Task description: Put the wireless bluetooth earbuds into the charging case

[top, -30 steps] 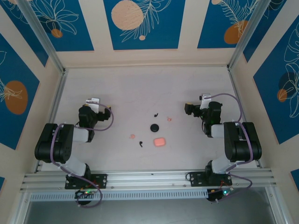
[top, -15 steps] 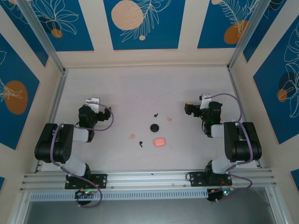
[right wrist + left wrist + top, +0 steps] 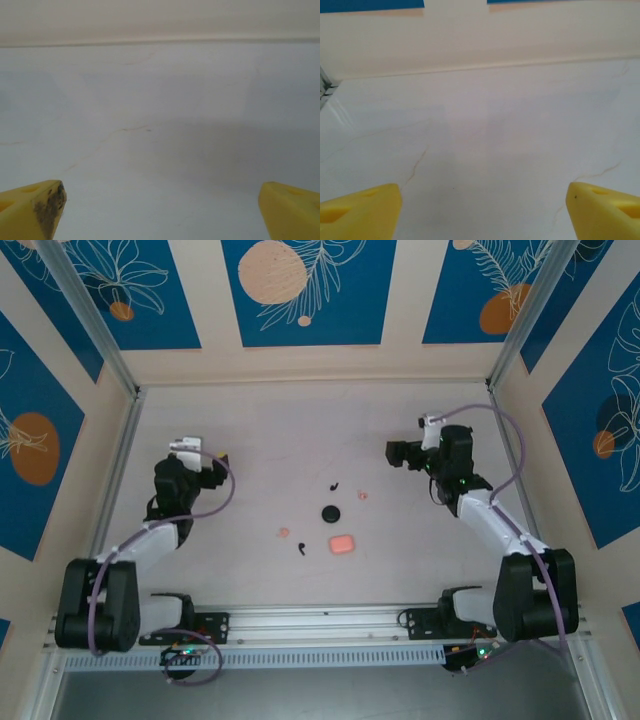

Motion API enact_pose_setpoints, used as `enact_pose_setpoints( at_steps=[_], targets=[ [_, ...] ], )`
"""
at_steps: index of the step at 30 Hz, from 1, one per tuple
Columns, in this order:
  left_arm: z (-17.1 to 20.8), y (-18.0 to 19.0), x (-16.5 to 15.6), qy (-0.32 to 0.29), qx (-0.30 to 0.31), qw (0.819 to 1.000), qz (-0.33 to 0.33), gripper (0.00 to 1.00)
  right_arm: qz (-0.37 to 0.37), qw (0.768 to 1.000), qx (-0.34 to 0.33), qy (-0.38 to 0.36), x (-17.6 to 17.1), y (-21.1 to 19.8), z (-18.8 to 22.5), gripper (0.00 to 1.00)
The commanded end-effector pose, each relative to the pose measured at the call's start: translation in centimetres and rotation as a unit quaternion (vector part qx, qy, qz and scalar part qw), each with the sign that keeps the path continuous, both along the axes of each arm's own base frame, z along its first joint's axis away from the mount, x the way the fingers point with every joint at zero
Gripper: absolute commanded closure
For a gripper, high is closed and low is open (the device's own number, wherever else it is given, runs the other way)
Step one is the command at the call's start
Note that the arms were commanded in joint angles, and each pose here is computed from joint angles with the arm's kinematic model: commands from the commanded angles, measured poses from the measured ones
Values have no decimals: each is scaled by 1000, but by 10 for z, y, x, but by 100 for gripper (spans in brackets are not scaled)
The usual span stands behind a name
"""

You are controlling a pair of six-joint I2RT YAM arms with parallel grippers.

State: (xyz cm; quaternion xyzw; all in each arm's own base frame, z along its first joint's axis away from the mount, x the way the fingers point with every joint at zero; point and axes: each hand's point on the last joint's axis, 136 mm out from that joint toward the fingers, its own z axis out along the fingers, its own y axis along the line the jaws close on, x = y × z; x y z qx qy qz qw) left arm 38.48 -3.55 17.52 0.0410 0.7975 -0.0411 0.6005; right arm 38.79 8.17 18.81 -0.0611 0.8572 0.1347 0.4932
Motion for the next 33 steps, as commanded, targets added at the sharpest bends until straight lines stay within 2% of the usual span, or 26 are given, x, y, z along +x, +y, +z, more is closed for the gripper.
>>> enact_pose_setpoints(
  at_steps=[1, 6, 12, 15, 17, 21, 29, 33],
  targets=[
    [5, -26, -12, 80, -54, 995, -40, 21, 5, 984, -18, 176, -50, 12, -30, 1],
    [7, -59, -27, 165, -75, 981, -71, 26, 42, 964, -11, 262, -94, 45, -24, 1],
    [-19, -94, -60, 288, -71, 951, -91, 30, 60, 929, 12, 364, -142, 87, -26, 14],
    [-37, -103, -77, 340, -75, 933, -92, 30, 50, 909, 29, 412, -156, 108, -34, 20],
    [-46, -105, -85, 368, -90, 922, -80, 31, 36, 896, 32, 442, -162, 118, -40, 20],
    [-61, -112, -96, 404, -105, 905, -84, 36, 32, 877, 37, 478, -163, 142, -55, 24],
    [-72, -112, -99, 431, -91, 894, -86, 36, 17, 859, 26, 512, -133, 171, -81, 25],
    [-79, -113, -98, 443, -81, 889, -86, 36, 8, 843, 9, 537, -125, 176, -100, 29]
  ],
)
